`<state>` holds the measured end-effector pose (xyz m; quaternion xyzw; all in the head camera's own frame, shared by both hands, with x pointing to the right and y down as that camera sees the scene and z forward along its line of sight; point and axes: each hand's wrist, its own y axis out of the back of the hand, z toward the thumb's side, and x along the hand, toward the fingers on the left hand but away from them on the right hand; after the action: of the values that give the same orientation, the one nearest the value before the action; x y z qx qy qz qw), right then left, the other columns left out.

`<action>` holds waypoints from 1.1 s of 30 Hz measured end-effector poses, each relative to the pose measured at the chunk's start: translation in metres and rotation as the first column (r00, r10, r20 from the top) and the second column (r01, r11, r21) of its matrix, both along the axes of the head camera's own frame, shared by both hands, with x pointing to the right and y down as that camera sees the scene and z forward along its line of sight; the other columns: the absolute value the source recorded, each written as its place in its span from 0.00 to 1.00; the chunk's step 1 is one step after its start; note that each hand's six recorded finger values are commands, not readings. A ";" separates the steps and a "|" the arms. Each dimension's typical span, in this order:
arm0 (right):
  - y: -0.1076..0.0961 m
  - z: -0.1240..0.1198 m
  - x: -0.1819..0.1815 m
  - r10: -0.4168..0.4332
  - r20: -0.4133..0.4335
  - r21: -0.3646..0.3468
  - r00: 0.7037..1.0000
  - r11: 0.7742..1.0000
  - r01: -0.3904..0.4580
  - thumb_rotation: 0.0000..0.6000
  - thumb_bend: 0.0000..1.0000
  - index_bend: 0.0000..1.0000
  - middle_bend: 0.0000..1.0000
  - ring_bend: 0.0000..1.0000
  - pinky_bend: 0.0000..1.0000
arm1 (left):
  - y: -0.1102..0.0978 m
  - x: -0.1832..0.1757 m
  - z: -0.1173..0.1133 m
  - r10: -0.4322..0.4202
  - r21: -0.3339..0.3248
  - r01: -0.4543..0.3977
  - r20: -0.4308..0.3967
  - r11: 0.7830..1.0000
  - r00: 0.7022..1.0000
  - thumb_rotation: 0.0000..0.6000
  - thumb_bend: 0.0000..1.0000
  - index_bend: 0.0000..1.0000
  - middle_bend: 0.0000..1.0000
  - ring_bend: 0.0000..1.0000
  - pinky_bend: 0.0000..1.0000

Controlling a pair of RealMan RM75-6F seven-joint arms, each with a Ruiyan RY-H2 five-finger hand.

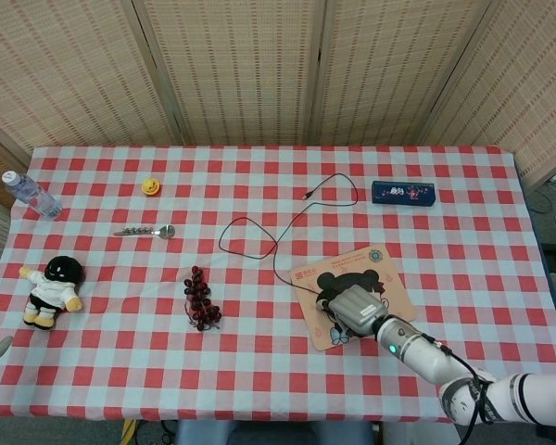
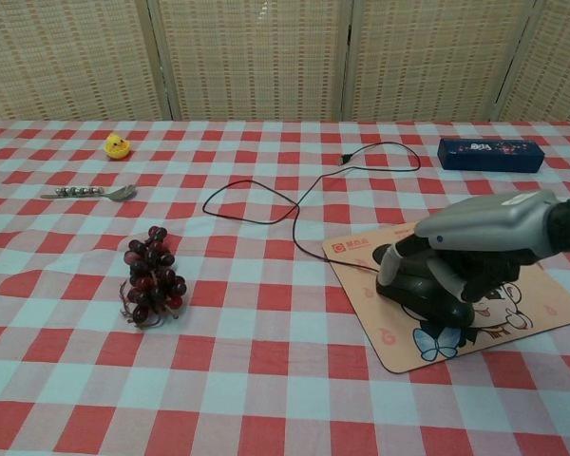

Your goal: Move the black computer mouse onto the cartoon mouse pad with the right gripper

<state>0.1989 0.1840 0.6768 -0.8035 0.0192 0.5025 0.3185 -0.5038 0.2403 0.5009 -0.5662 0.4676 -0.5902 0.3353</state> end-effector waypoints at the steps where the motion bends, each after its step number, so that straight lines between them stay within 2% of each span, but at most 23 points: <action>1: 0.000 0.000 0.000 -0.002 -0.002 -0.002 1.000 1.000 0.002 1.00 1.00 0.21 1.00 1.00 1.00 | 0.000 0.000 0.000 0.001 0.000 -0.001 -0.001 1.000 1.000 1.00 0.19 1.00 0.83 0.51 0.54; 16: 0.001 0.009 0.005 -0.006 -0.047 -0.002 0.999 1.000 0.006 1.00 1.00 0.21 1.00 1.00 1.00 | 0.000 0.001 -0.001 -0.001 0.004 0.001 -0.015 1.000 1.000 1.00 0.19 1.00 0.83 0.51 0.54; 33: -0.013 0.014 0.032 0.070 -0.097 0.024 0.993 0.997 -0.068 1.00 1.00 0.21 1.00 1.00 1.00 | 0.000 0.002 0.000 0.007 0.000 -0.007 -0.020 1.000 1.000 1.00 0.19 1.00 0.83 0.51 0.54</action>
<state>0.2306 0.1713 0.6905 -0.7750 0.0017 0.5520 0.3078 -0.5013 0.2401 0.5007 -0.5735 0.4691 -0.5834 0.3326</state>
